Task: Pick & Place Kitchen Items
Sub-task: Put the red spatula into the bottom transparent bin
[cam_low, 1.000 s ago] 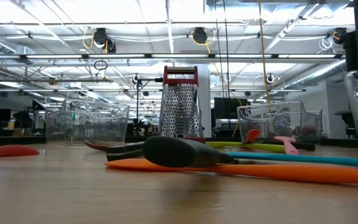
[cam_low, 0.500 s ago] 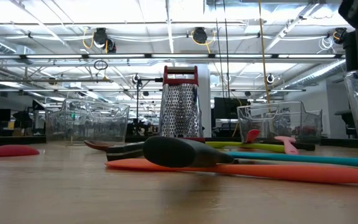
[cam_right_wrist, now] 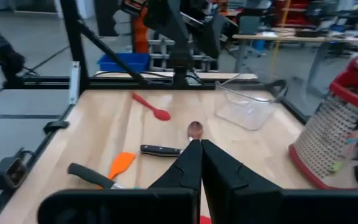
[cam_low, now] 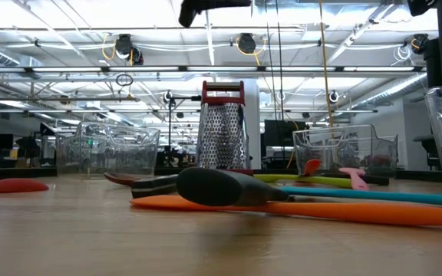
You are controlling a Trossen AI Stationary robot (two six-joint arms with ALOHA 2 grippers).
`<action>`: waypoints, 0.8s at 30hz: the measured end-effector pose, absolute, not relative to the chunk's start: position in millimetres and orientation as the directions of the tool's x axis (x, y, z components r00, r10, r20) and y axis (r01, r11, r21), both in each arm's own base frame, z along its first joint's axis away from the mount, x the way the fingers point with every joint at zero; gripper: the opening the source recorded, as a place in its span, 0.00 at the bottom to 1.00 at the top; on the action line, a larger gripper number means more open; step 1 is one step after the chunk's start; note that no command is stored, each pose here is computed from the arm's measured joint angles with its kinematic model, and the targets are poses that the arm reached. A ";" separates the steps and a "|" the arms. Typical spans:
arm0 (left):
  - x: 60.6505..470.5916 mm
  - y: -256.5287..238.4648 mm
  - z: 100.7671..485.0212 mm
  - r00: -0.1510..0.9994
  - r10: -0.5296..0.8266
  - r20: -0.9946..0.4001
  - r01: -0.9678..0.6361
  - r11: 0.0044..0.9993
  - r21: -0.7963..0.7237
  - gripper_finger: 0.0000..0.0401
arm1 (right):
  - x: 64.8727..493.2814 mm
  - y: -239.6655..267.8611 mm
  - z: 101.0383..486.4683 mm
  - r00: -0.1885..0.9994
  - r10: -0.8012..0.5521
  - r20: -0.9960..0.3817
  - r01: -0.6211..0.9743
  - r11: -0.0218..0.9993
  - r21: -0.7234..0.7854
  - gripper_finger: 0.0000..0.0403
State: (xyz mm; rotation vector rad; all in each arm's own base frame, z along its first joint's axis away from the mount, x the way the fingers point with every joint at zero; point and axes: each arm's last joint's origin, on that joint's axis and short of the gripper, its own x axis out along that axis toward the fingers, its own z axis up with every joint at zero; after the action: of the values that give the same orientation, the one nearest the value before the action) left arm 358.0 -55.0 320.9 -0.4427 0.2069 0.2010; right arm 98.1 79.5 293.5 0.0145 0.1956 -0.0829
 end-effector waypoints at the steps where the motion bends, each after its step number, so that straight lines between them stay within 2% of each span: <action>1: 361.3 -53.5 319.4 0.960 0.148 -0.236 -0.237 0.881 -0.409 0.61 | 97.1 76.1 294.3 0.978 -0.073 -0.196 0.077 0.997 0.012 0.00; 6: 380.4 -49.7 324.9 0.950 0.166 -0.266 -0.264 0.880 -0.394 0.61 | 89.1 58.3 297.0 0.978 -0.070 -0.195 0.075 0.997 0.018 0.00; 12: 412.5 -42.0 333.4 0.902 0.192 -0.388 -0.331 0.884 -0.331 0.61 | 77.6 43.4 301.9 0.987 -0.030 -0.160 0.029 1.000 -0.010 0.00; 18: 439.7 -30.7 331.5 0.862 0.182 -0.473 -0.385 0.842 -0.378 0.61 | 64.3 31.8 300.5 0.988 -0.006 -0.153 0.001 0.999 -0.036 0.00; 24: 456.6 -19.7 314.0 0.802 0.156 -0.576 -0.460 0.778 -0.429 0.61 | 54.0 22.6 299.3 0.990 -0.004 -0.139 0.001 1.000 -0.025 0.00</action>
State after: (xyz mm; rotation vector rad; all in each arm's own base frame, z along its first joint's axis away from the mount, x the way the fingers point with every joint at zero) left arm 456.6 -19.7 314.0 -0.5925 0.5463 0.3514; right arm 54.0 22.6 299.3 -0.0246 0.1396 -0.0026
